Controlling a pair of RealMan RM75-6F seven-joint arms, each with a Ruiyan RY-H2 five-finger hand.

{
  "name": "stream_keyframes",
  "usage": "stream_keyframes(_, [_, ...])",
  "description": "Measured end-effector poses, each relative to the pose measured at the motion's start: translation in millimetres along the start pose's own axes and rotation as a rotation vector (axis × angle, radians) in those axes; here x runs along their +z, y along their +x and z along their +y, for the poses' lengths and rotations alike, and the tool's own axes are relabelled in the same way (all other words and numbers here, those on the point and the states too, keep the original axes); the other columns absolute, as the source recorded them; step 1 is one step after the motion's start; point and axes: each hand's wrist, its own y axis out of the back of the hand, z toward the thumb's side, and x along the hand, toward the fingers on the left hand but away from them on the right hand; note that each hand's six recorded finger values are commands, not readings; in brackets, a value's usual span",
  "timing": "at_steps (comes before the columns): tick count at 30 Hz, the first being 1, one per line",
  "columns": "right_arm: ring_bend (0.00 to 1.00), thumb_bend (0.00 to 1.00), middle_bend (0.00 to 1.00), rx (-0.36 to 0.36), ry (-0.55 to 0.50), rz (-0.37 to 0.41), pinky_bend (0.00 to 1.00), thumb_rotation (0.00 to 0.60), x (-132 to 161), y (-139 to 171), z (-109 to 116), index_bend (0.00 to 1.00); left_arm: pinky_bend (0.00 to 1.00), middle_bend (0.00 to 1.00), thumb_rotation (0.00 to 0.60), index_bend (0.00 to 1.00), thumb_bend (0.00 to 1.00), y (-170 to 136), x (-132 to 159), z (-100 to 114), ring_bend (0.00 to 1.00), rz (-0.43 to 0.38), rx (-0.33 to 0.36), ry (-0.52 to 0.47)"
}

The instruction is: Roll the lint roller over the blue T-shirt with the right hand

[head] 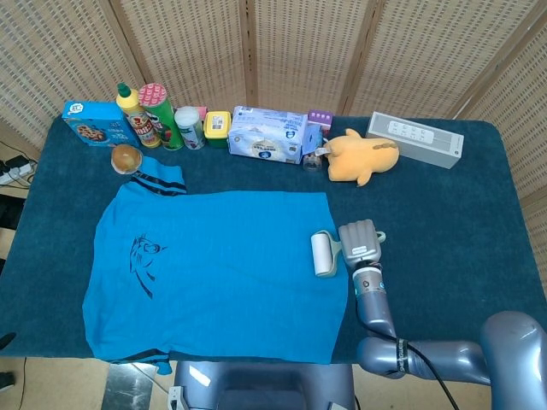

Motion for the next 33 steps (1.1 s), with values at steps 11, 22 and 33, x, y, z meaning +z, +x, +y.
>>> stream_keyframes(11, [0.0, 0.0, 0.0, 0.079, -0.154, 0.067, 0.1, 0.6, -34, -8, -6, 0.0, 0.0, 0.0, 0.6, 0.0, 0.08, 0, 1, -2, 0.0, -0.003, -0.007, 0.005])
stream_keyframes(22, [0.0, 0.0, 0.0, 0.059, -0.169, 0.071, 0.03, 0.6, -78, 1, 1, 0.0, 0.0, 0.0, 0.6, 0.0, 0.08, 0, 1, -1, 0.0, -0.006, -0.006, 0.001])
stream_keyframes(33, [0.0, 0.0, 0.0, -0.094, -0.351, 0.125, 0.02, 0.6, -125, 35, -7, 0.0, 0.0, 0.0, 0.6, 0.0, 0.08, -5, 4, 0, 0.0, -0.044, -0.01, -0.007])
